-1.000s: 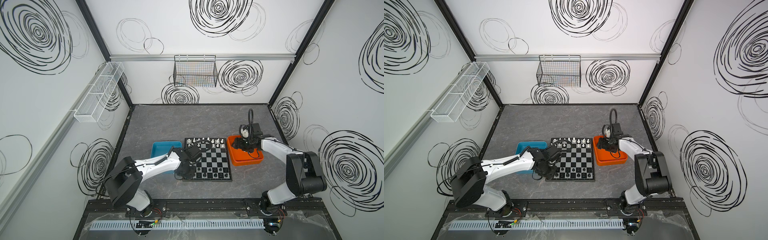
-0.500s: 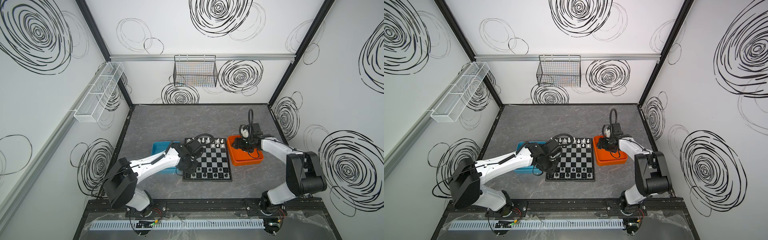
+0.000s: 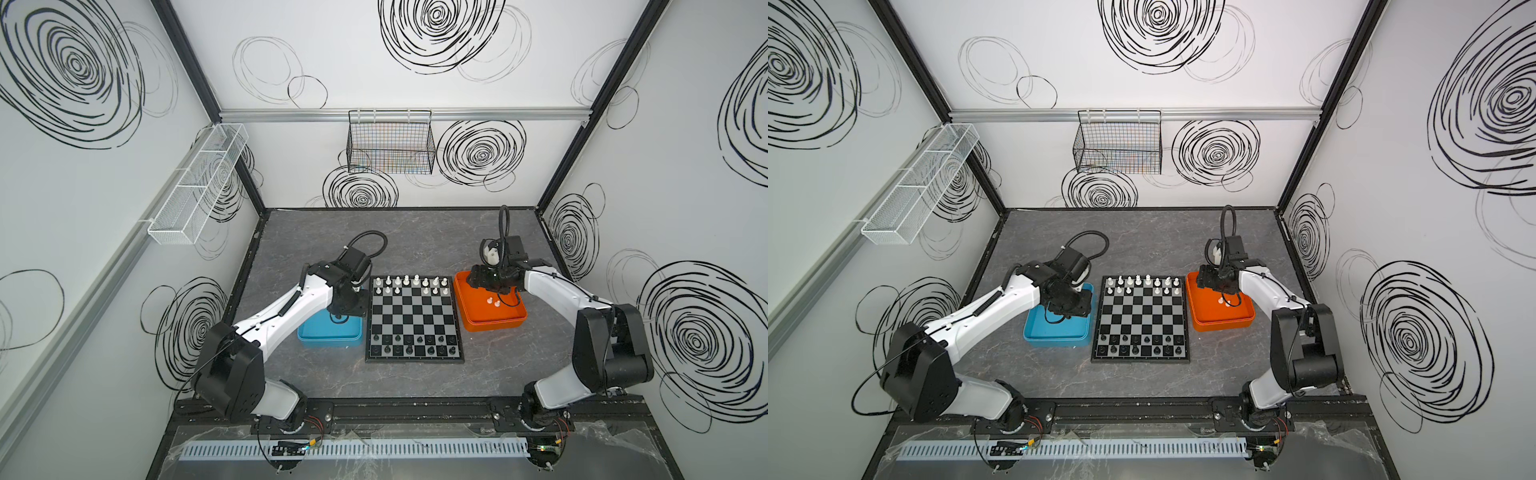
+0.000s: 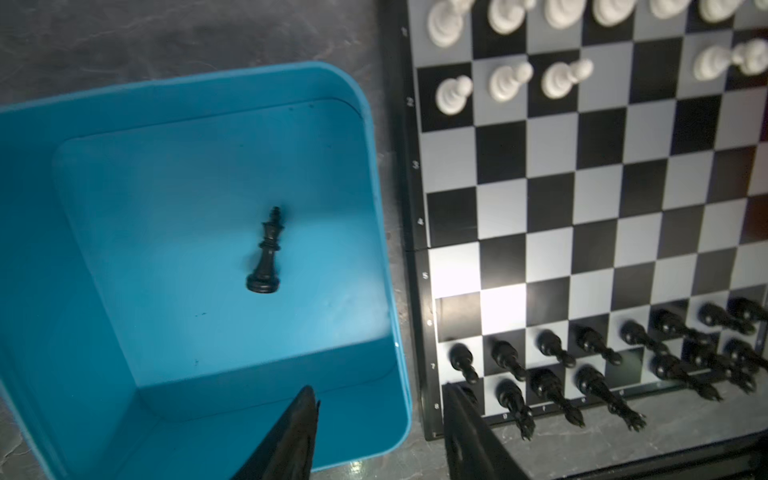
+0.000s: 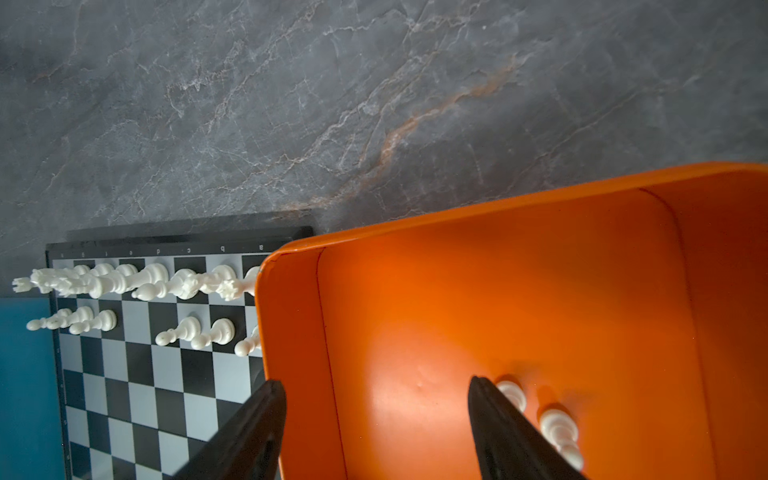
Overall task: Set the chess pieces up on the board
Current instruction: 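Raise the left gripper over the blue tray while the right gripper lowers, then lower the right gripper and close it on a white pawn in the orange tray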
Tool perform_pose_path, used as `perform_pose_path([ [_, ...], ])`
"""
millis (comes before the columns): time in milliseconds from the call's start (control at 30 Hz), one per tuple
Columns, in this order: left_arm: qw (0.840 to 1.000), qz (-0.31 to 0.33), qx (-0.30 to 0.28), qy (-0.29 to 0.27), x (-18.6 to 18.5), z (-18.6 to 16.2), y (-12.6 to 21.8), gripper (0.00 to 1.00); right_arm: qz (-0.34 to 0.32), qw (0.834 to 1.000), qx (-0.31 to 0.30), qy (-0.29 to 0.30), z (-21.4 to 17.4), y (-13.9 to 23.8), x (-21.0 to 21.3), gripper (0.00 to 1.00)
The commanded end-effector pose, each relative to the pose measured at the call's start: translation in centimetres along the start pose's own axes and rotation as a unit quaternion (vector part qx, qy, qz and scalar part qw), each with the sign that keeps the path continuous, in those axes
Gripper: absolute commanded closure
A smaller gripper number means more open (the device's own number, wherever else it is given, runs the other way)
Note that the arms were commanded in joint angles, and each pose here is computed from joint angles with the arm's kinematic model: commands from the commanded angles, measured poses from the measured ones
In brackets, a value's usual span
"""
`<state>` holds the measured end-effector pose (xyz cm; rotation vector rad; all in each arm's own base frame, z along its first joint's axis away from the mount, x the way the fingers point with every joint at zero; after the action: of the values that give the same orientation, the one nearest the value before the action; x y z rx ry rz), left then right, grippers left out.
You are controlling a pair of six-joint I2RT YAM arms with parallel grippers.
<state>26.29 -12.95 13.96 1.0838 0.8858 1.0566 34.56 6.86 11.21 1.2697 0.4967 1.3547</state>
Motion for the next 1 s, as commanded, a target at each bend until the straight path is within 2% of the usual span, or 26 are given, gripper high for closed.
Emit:
perform_pose_path([
  [0,1.0,0.013,-0.015,-0.004,2.1,1.4,0.6,0.42,-0.047,0.999,0.003,-0.003,0.2,0.9,-1.7,0.27],
  [300,0.998,0.024,-0.029,0.044,6.3,2.8,-0.8,0.29,-0.107,0.994,0.025,-0.016,-0.9,0.7,-5.4,0.28],
  [467,0.998,0.033,-0.024,0.054,7.8,2.8,-1.4,0.21,-0.121,0.992,0.025,-0.016,-0.9,0.2,-6.0,0.33],
  [667,0.997,0.031,-0.026,0.06,8.3,3.0,-1.6,0.14,-0.131,0.991,0.029,-0.016,-0.9,-0.4,-6.3,0.37],
  [967,0.997,0.02,-0.036,0.067,8.0,3.6,-1.8,0.1,-0.136,0.99,0.033,-0.008,-1.2,-1.2,-6.0,0.47],
])
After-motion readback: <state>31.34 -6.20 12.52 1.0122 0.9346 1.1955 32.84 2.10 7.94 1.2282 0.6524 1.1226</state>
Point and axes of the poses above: each gripper's point midway between its finger pads, its own y axis back along the fingers, its own x axis along the line the jaws close on, z = x × y, the point moved 3 cm from there along y, back along the fingers, and after that the axes turned 11 degrees about -y, right-handed, at the moved point
